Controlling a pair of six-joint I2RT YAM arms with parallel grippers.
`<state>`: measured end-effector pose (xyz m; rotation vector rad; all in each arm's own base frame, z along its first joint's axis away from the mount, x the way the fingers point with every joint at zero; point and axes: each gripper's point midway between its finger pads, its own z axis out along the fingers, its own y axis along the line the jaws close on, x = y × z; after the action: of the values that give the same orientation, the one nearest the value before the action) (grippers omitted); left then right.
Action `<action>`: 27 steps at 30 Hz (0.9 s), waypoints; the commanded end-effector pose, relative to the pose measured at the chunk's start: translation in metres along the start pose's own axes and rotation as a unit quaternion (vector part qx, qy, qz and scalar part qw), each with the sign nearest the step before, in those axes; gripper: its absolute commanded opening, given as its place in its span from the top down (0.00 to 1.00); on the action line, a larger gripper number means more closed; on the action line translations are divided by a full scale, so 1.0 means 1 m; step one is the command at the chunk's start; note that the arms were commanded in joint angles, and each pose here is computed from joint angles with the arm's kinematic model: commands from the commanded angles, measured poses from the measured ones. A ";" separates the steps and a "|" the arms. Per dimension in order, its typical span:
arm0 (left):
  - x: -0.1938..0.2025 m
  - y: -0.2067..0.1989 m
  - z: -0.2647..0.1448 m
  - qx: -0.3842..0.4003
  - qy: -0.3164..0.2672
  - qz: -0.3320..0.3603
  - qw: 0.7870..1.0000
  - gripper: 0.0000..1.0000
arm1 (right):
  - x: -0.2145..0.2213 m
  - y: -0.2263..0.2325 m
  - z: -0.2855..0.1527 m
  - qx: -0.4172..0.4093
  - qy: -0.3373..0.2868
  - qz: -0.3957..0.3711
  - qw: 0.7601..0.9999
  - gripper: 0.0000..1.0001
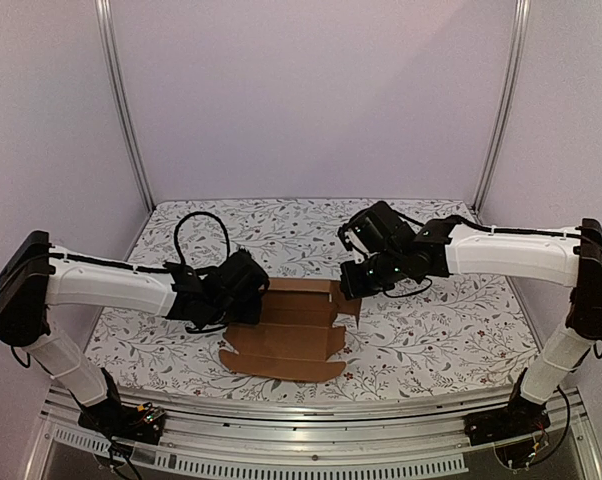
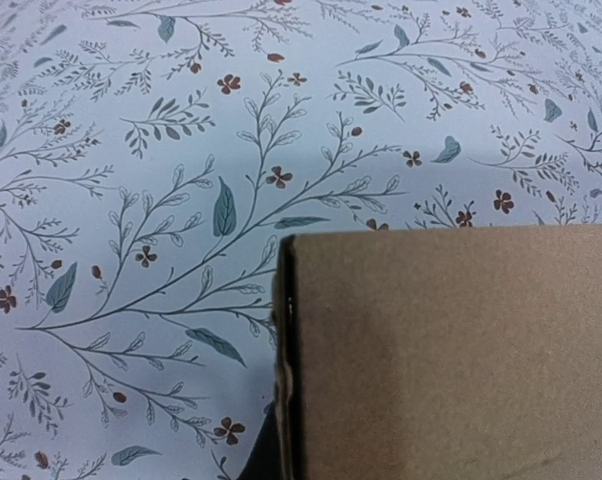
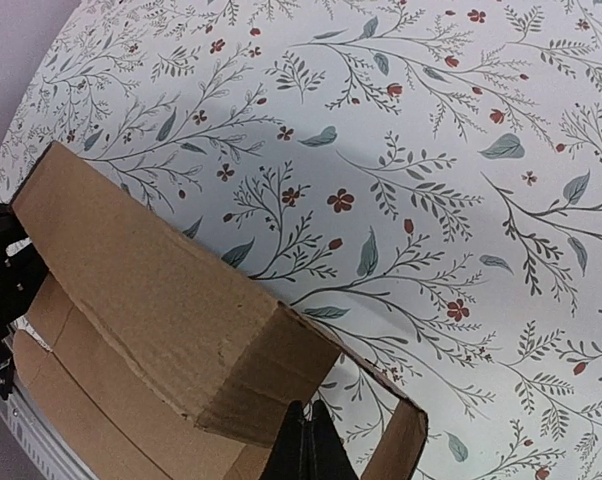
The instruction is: Fold the paper box
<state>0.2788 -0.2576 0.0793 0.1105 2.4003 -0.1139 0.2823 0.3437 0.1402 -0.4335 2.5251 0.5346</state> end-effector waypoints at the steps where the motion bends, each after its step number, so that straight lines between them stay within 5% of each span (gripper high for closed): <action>1: 0.001 -0.006 -0.005 0.006 0.006 -0.004 1.000 1.00 | -0.007 0.004 0.012 0.003 -0.009 0.013 1.000 1.00; 27: 0.004 -0.032 -0.012 0.075 0.034 -0.020 0.996 1.00 | -0.001 0.032 0.036 -0.091 -0.014 0.102 0.991 1.00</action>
<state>0.2690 -0.2626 0.0736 0.1245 2.4628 -0.1568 0.2873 0.3706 0.1122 -0.2821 2.5697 0.6931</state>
